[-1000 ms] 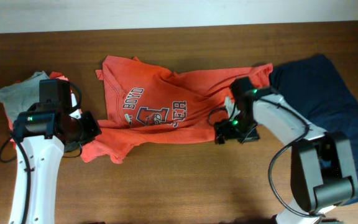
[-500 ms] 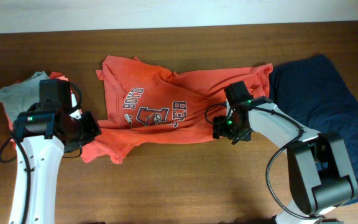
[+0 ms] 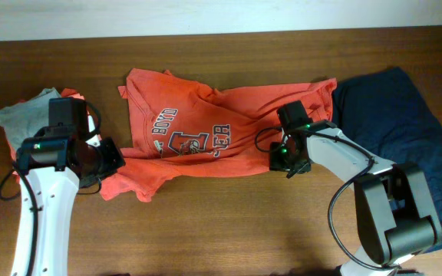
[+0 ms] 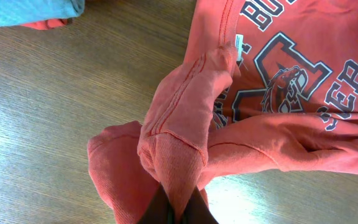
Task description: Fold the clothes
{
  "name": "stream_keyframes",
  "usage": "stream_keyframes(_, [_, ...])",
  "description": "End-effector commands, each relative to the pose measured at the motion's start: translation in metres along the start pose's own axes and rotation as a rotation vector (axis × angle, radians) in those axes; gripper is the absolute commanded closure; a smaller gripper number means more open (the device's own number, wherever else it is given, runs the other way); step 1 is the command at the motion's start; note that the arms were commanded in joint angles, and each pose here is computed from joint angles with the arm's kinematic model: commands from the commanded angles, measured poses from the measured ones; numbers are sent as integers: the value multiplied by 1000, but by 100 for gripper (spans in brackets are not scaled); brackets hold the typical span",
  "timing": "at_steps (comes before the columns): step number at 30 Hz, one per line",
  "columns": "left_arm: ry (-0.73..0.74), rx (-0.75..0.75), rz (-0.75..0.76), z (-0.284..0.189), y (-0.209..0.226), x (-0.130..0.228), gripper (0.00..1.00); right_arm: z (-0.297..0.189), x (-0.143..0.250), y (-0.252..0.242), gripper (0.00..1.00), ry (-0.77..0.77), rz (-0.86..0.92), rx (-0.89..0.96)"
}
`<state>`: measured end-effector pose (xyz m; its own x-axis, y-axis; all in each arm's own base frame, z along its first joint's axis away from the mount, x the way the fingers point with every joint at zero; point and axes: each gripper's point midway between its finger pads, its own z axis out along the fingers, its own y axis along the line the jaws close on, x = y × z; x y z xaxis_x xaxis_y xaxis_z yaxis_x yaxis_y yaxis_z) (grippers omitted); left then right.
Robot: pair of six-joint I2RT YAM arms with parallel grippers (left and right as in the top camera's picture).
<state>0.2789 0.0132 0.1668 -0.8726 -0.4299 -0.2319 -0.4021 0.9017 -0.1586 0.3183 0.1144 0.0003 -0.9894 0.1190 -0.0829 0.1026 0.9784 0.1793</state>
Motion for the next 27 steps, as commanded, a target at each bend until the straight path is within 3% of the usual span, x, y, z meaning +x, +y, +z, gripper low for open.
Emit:
stream_keyframes(1, [-16, -11, 12, -3, 3, -3, 99, 17, 15, -9, 60, 43, 29, 36])
stream_keyframes(3, [-16, -11, 12, -3, 3, -3, 99, 21, 16, -10, 67, 46, 31, 37])
stream_keyframes(9, [-16, -11, 12, -3, 3, -3, 99, 35, 24, -14, 75, 64, 62, 45])
stream_keyframes(12, [-16, -11, 12, -3, 3, -3, 99, 39, 24, -14, 95, 67, 62, 45])
stream_keyframes(20, [-17, -11, 12, -3, 3, -3, 99, 11, 28, -12, 96, 76, 21, 48])
stream_keyframes(23, [-23, -9, 13, -3, 2, -5, 99, -32, 20, -8, 96, 32, -29, 57])
stream_keyframes(27, [-28, -7, 13, -3, 2, -6, 99, -109, -2, -13, 96, -143, -38, 130])
